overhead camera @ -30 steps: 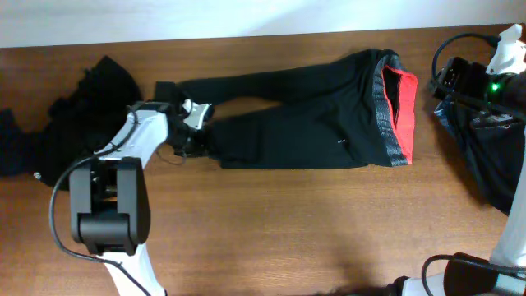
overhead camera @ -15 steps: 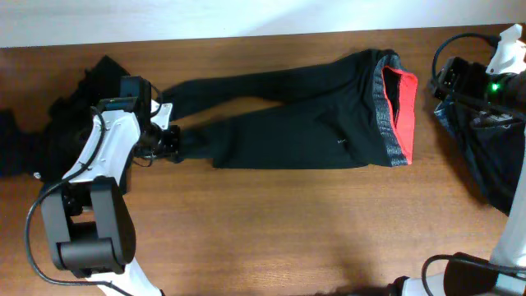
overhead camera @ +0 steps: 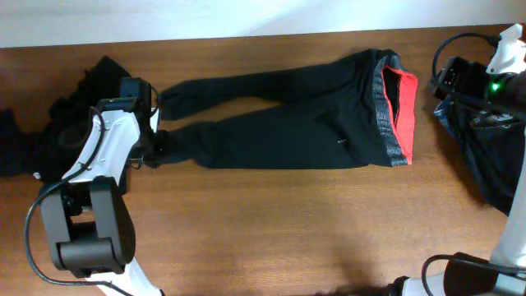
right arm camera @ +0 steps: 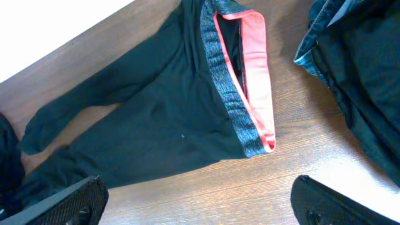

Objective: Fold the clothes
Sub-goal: 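Grasp the waistband with the right gripper and leg ends with the left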

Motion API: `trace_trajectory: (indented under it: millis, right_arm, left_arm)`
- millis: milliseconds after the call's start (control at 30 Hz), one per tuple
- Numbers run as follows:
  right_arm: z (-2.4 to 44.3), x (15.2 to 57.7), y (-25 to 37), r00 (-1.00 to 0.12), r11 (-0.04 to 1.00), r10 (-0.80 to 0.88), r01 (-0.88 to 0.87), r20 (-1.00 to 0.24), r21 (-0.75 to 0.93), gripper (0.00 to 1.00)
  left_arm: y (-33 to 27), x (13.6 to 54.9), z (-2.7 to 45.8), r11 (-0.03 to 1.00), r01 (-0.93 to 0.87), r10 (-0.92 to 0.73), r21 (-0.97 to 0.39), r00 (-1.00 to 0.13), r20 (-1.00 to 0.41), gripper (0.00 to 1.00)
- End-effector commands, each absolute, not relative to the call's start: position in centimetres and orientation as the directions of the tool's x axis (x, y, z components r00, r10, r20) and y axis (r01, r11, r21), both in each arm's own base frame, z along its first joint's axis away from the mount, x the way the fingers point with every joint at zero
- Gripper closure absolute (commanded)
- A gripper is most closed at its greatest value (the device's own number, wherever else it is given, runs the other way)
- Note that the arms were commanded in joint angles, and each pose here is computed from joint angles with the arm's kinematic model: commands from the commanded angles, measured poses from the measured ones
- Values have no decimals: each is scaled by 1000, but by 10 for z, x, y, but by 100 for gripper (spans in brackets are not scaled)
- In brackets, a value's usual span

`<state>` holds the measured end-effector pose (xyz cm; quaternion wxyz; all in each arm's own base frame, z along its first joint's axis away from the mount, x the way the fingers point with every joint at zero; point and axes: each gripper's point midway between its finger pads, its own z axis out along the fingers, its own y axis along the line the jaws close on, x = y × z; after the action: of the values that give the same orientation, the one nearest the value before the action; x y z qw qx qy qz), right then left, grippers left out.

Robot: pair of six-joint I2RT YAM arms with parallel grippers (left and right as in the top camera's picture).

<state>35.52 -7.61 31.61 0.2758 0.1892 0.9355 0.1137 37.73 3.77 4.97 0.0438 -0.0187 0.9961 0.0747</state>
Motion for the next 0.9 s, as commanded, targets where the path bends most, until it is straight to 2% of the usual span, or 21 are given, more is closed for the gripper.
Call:
trace_trajectory:
  millis: [0, 100, 167, 200, 233, 467, 567, 667, 867]
  right_arm:
    - [318, 356, -75, -775, 903, 414, 282, -478, 326, 1]
    - [318, 356, -75, -775, 903, 414, 282, -477, 325, 1]
    - [318, 356, -75, -775, 903, 414, 282, -477, 325, 1]
    - [318, 356, -75, -775, 903, 414, 282, -477, 325, 1]
    - [318, 356, -75, -775, 903, 414, 282, -477, 325, 1]
    - [317, 356, -75, -781, 911, 396, 266, -483, 316, 1]
    - [317, 357, -75, -783, 913, 391, 261, -484, 314, 1]
    - [313, 362, -64, -811, 938, 315, 188, -493, 291, 1]
    - [298, 377, -16, -867, 975, 77, -38, -492, 219, 1]
  left_arm:
    - [54, 381, 62, 974, -86, -61, 210, -991, -120, 86]
    - [62, 379, 63, 966, -92, -66, 242, -991, -115, 70]
    - [64, 378, 64, 962, -92, -65, 257, -992, -112, 52]
    - [64, 377, 64, 962, -96, -69, 256, -991, -112, 19]
    - [64, 377, 64, 961, -102, -75, 256, -991, -114, 1]
    - [64, 382, 67, 958, -159, -127, 239, -982, -143, 1]
    - [56, 391, 75, 969, -158, -126, 190, -977, -170, 1]
    - [45, 405, 85, 982, -151, -125, 116, -970, -208, 0]
    - [8, 428, 108, 997, -2, -22, -74, -961, -276, 1]
